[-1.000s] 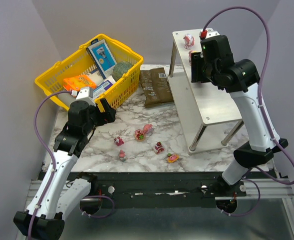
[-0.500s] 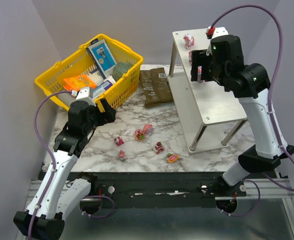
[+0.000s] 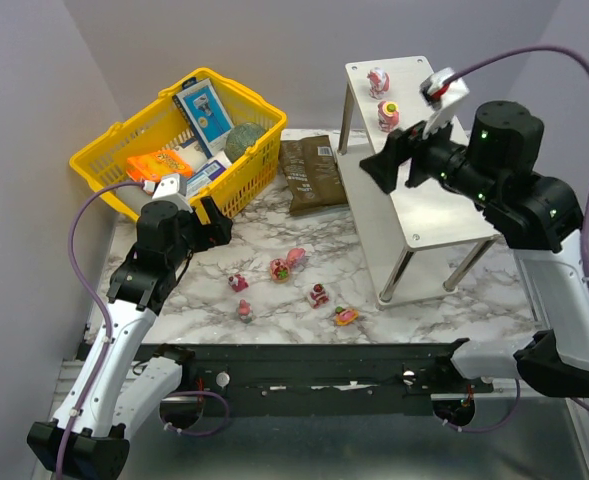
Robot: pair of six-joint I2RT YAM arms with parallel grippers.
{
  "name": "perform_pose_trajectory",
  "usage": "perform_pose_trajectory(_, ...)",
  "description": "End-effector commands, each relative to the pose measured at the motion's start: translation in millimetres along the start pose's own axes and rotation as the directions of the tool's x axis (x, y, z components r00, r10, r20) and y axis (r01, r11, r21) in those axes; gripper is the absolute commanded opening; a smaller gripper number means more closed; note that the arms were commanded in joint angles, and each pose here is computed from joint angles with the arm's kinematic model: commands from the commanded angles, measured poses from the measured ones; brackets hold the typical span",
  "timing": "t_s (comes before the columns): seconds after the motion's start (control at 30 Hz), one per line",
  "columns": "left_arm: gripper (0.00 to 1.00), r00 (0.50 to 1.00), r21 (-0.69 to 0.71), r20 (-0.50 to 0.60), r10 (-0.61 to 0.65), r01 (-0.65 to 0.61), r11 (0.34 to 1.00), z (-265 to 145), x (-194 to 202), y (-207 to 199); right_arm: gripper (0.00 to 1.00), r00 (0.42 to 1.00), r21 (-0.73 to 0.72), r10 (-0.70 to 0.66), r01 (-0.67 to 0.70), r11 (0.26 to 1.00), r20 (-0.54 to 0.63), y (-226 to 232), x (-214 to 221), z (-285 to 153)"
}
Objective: Place and organize the plastic toys onto the shelf
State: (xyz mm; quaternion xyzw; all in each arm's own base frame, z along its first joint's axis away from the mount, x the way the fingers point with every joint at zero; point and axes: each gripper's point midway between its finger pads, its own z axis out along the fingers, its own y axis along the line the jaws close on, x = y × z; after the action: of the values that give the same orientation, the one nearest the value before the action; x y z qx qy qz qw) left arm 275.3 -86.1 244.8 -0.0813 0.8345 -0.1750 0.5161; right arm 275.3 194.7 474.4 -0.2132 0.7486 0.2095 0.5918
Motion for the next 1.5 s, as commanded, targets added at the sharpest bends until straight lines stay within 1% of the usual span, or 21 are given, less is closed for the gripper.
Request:
perform_pose_trajectory(0.0, 0.99, 0.999, 0.028, 0.041, 0.004, -0.005, 1.000, -4, -13, -8, 0.89, 0.984, -0.385, -0.148, 0.174, 0.906, 0.098, 85, 5, 0)
perform_pose_trajectory(0.03, 0.99, 0.999, 0.027, 0.043, 0.004, -0.005, 1.000, -5, -14, -8, 0.89, 0.982, -0.437, -0.170, 0.190, 0.879, 0.083, 106, 19, 2)
perform_pose_trajectory(0.1, 0.99, 0.999, 0.027, 0.043, 0.001, -0.002, 1.000, -7, -12, -7, 0.89, 0.979, -0.467, -0.194, 0.201, 0.861, 0.065, 119, 32, 8)
perform_pose_trajectory(0.13, 0.99, 0.999, 0.021, 0.040, 0.001, -0.002, 1.000, -6, -11, -6, 0.89, 0.980, -0.490, -0.198, 0.189, 0.851, 0.033, 130, 44, 12)
perform_pose_trajectory(0.23, 0.99, 0.999, 0.015, 0.042, 0.001, -0.002, 1.000, -9, -10, -4, 0.89, 0.975, -0.511, -0.223, 0.184, 0.840, -0.014, 148, 68, 27)
perform_pose_trajectory(0.27, 0.99, 0.999, 0.013, 0.042, 0.001, -0.001, 1.000, -9, -10, -4, 0.89, 0.971, -0.515, -0.236, 0.179, 0.838, -0.046, 153, 84, 35)
perform_pose_trajectory(0.33, 0.99, 0.999, 0.009, 0.044, 0.001, -0.001, 1.000, -10, -9, -2, 0.89, 0.964, -0.510, -0.258, 0.194, 0.838, -0.058, 163, 96, 43)
perform_pose_trajectory(0.5, 0.99, 0.999, 0.006, 0.045, 0.001, -0.001, 1.000, -12, -8, -1, 0.88, 0.933, -0.445, -0.329, 0.234, 0.864, -0.148, 170, 137, 66)
perform_pose_trajectory(0.6, 0.99, 0.999, 0.011, 0.038, 0.003, -0.003, 1.000, -11, -6, -2, 0.88, 0.919, -0.412, -0.353, 0.257, 0.874, -0.176, 168, 152, 71)
perform_pose_trajectory(0.73, 0.99, 1.000, 0.025, 0.030, 0.003, -0.004, 1.000, -10, -3, -4, 0.88, 0.888, -0.431, -0.396, 0.270, 0.861, -0.234, 174, 187, 72)
perform_pose_trajectory(0.87, 0.99, 1.000, 0.022, 0.028, -0.002, 0.001, 1.000, -9, -2, -3, 0.88, 0.871, -0.443, -0.400, 0.251, 0.860, -0.284, 185, 215, 73)
perform_pose_trajectory(1.0, 0.99, 1.000, 0.020, 0.031, -0.006, 0.006, 1.000, -10, -2, -3, 0.88, 0.884, -0.409, -0.363, 0.226, 0.884, -0.295, 195, 224, 83)
perform_pose_trajectory(1.07, 0.99, 1.000, 0.016, 0.029, -0.006, 0.006, 1.000, -10, -2, -2, 0.88, 0.896, -0.394, -0.316, 0.182, 0.901, -0.311, 202, 226, 85)
perform_pose_trajectory(1.17, 0.99, 0.999, 0.004, 0.032, -0.006, 0.006, 1.000, -12, -3, 0, 0.87, 0.908, -0.334, -0.272, 0.161, 0.928, -0.318, 206, 228, 94)
perform_pose_trajectory(1.2, 0.99, 1.000, -0.001, 0.029, -0.006, 0.006, 1.000, -12, -2, 1, 0.88, 0.914, -0.294, -0.252, 0.158, 0.943, -0.317, 204, 228, 100)
perform_pose_trajectory(1.27, 0.99, 0.999, -0.010, 0.035, -0.008, 0.008, 1.000, -14, -5, 2, 0.88, 0.922, -0.269, -0.205, 0.117, 0.956, -0.329, 211, 231, 102)
perform_pose_trajectory(1.3, 0.99, 1.000, -0.017, 0.027, -0.010, 0.011, 1.000, -16, -3, 3, 0.88, 0.927, -0.231, -0.185, 0.111, 0.967, -0.326, 209, 231, 106)
perform_pose_trajectory(1.4, 0.99, 0.999, -0.056, 0.031, -0.027, 0.029, 0.998, -22, -5, 9, 0.88, 0.926, -0.220, -0.145, 0.069, 0.973, -0.350, 227, 242, 110)
perform_pose_trajectory(1.43, 0.99, 0.999, -0.067, 0.037, -0.033, 0.035, 0.997, -25, -7, 10, 0.88, 0.928, -0.188, -0.135, 0.072, 0.980, -0.347, 231, 244, 114)
perform_pose_trajectory(1.47, 0.99, 0.998, -0.092, 0.047, -0.041, 0.045, 0.995, -28, -9, 15, 0.88, 0.929, -0.162, -0.096, 0.039, 0.986, -0.357, 234, 247, 116)
